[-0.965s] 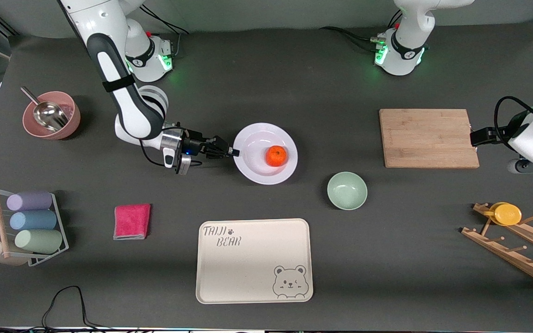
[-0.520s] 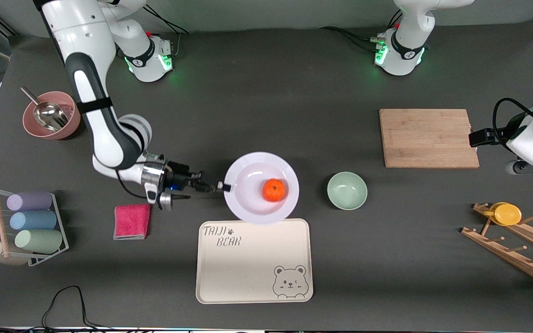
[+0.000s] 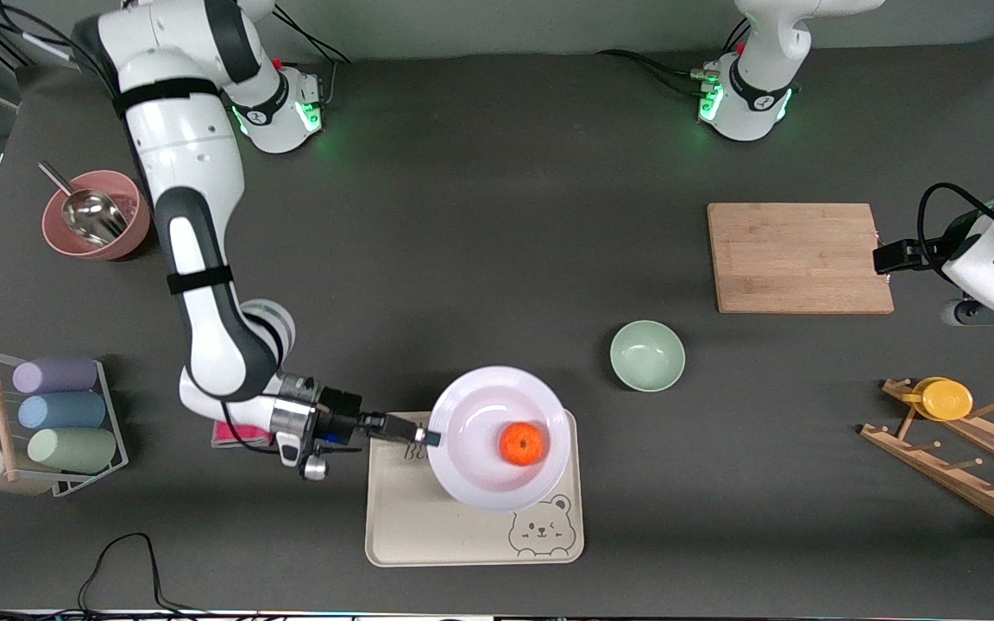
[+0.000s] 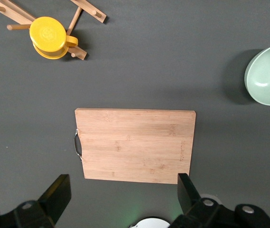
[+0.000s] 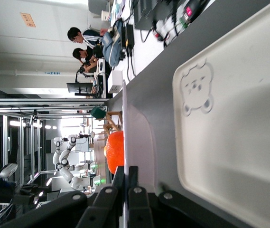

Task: Place orange and plate with both arms
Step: 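Slide the plate with the orange onto the bear tray with the right gripper, then settle the plate on the tray and open the right gripper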

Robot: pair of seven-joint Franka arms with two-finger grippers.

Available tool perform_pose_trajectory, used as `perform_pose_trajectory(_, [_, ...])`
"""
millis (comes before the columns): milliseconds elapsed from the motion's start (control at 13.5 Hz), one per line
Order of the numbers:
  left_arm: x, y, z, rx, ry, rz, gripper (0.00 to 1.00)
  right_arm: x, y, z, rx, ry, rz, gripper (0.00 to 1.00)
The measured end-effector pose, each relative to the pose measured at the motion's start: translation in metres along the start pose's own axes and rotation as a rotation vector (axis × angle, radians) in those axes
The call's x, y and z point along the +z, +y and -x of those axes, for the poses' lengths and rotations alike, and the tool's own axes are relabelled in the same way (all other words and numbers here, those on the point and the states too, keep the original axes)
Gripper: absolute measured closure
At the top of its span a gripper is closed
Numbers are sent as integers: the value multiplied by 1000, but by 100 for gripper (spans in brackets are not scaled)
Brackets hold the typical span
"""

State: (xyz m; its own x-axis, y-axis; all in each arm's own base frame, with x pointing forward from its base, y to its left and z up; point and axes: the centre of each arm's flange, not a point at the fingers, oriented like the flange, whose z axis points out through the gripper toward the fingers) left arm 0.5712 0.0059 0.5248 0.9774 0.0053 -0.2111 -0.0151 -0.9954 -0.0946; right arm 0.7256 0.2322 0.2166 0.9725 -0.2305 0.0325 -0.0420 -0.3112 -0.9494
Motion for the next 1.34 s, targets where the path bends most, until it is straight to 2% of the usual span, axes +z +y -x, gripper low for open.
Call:
perform_pose_trajectory(371, [1,0,0,0,-1,0,0,7,58,-33,-18,13,-3,95])
perform_pose_trajectory(965, [1,0,-1,1,-3,0,0,20,88,-33,-14,3,11,94])
perform_pose_trajectory(1113, [1,0,-1,1,-4,0,0,20,90,-32,-27,-13,36,88])
perform_pose_trajectory(1188, [2,0,-1,1,-4,0,0,18,92,-32,-39,-28,60,81])
perform_pose_trajectory(1336, [2,0,-1,2,-4,0,0,16,93,-33,-62,-47,94,61])
